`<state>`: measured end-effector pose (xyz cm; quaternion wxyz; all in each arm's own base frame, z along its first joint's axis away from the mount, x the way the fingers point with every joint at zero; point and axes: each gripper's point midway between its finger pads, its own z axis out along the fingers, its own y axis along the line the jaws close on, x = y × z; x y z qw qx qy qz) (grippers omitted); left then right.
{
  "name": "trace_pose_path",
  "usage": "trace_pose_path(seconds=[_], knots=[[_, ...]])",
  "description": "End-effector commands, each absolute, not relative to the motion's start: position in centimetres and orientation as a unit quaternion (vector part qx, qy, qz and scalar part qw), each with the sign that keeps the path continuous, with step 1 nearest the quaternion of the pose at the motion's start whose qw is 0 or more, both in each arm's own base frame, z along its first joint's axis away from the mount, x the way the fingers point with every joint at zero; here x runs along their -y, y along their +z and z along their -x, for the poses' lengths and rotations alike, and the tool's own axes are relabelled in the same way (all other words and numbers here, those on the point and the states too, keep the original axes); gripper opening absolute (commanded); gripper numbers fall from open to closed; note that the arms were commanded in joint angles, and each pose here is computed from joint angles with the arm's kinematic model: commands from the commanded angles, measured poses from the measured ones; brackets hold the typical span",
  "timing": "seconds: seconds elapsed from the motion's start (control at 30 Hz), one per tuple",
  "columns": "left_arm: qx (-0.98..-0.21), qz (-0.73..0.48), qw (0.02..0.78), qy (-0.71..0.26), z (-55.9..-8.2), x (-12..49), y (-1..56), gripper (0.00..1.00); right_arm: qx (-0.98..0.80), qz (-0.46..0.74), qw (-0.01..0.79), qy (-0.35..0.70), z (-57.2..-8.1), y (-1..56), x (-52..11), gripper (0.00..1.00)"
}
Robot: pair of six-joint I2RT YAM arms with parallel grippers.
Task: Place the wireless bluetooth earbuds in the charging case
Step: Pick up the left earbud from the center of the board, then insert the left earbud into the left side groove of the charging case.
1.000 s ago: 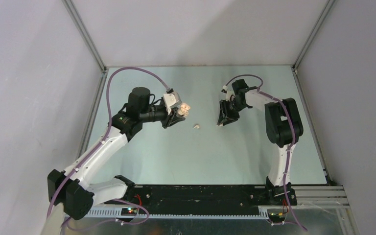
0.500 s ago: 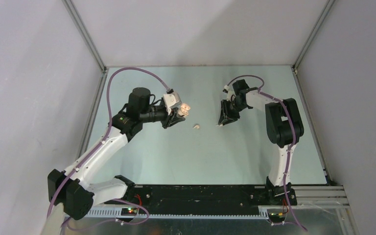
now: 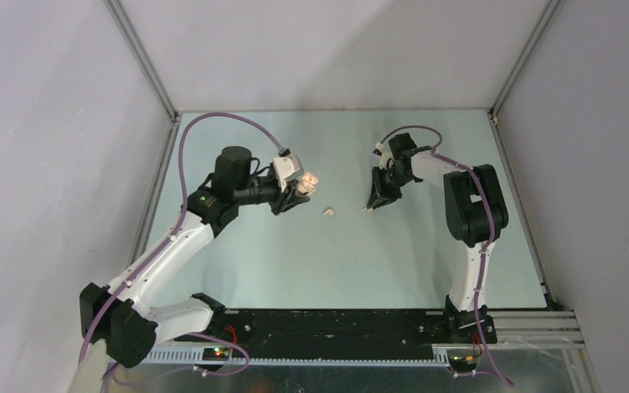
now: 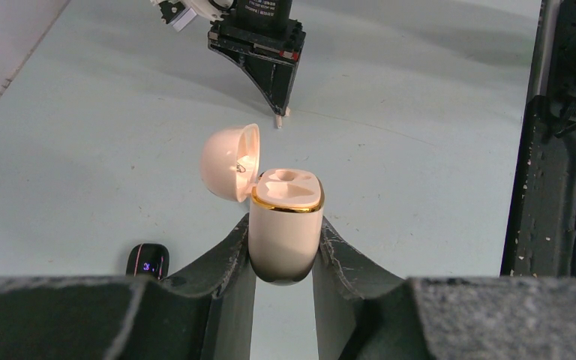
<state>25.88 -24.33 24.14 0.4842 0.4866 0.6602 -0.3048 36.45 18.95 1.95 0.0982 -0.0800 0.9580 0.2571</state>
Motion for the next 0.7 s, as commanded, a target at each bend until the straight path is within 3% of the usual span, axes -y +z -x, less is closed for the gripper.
trace_pose_path(seconds=[0.0, 0.37, 0.67], knots=[[-0.645, -0.482, 0.503, -0.313, -26.0, 24.7, 25.3, 0.01, -0.956, 0.108, 0.152, 0.228, -37.9, 3.8, -18.4, 0.18], [-0.655, -0.467, 0.484, -0.345, -26.3, 26.1, 24.5, 0.02, -0.893, 0.217, 0.355, 0.171, -38.5, 18.0, -18.4, 0.18], [-0.657, -0.468, 0.467, -0.364, -26.0, 27.1, 23.8, 0.01, -0.797, 0.302, 0.505, 0.137, -32.8, 30.5, -20.6, 0.2]])
